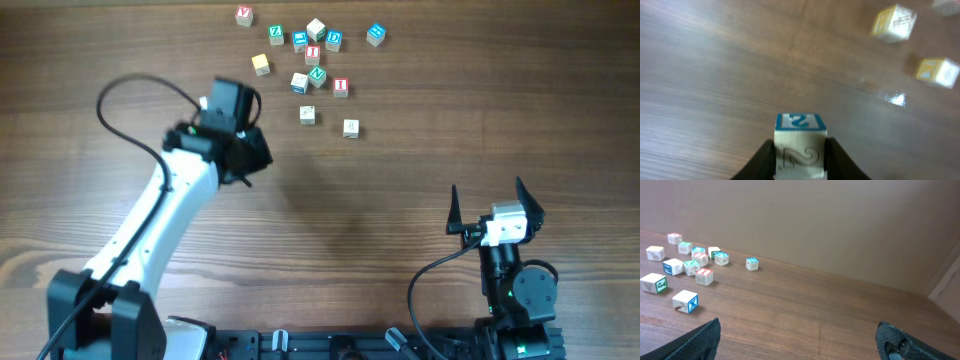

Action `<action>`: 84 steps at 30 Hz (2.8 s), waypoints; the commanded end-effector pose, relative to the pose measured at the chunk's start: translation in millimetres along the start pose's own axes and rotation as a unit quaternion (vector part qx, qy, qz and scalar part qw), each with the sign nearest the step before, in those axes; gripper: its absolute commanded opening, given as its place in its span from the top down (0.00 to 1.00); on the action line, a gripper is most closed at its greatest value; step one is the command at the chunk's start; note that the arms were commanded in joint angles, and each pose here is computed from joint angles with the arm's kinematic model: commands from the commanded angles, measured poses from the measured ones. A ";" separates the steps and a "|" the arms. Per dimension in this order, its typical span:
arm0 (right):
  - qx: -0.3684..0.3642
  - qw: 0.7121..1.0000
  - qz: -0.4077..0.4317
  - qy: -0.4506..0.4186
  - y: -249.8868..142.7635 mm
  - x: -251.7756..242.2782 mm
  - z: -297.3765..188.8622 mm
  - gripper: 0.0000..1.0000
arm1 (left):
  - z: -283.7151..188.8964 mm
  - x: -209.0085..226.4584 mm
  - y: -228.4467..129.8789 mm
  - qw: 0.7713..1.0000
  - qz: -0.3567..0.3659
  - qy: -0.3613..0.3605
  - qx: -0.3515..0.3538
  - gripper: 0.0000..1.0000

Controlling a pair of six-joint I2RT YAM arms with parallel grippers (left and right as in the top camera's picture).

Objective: Form a tower

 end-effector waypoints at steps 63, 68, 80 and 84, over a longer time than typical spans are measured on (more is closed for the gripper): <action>-0.005 1.000 -0.003 0.008 1.5 2.4 -0.2 0.00 | -36.7 -99.0 90.7 0.986 0.076 -0.073 -0.127 0.96; -0.005 1.000 -0.003 0.008 1.5 2.4 -0.2 0.00 | 31.5 -116.9 70.1 0.984 0.147 -0.046 -0.087 0.96; -0.006 1.000 -0.003 0.008 1.5 2.4 -0.2 0.00 | 117.1 -134.7 43.9 0.976 0.206 -0.035 -0.062 0.37; -0.006 1.000 -0.003 0.008 1.5 2.4 -0.2 0.00 | 140.7 -130.2 33.7 0.976 0.212 -0.022 -0.044 0.41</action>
Point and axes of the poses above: each gripper's point midway between its finger pads, its own z axis out along the fingers, its own x axis along the line the jaws close on, y = z × x, the point moved 4 cm from there along -z, back along the fingers, and after that the axes turned 9 degrees about -z, right-handed, at the moved point
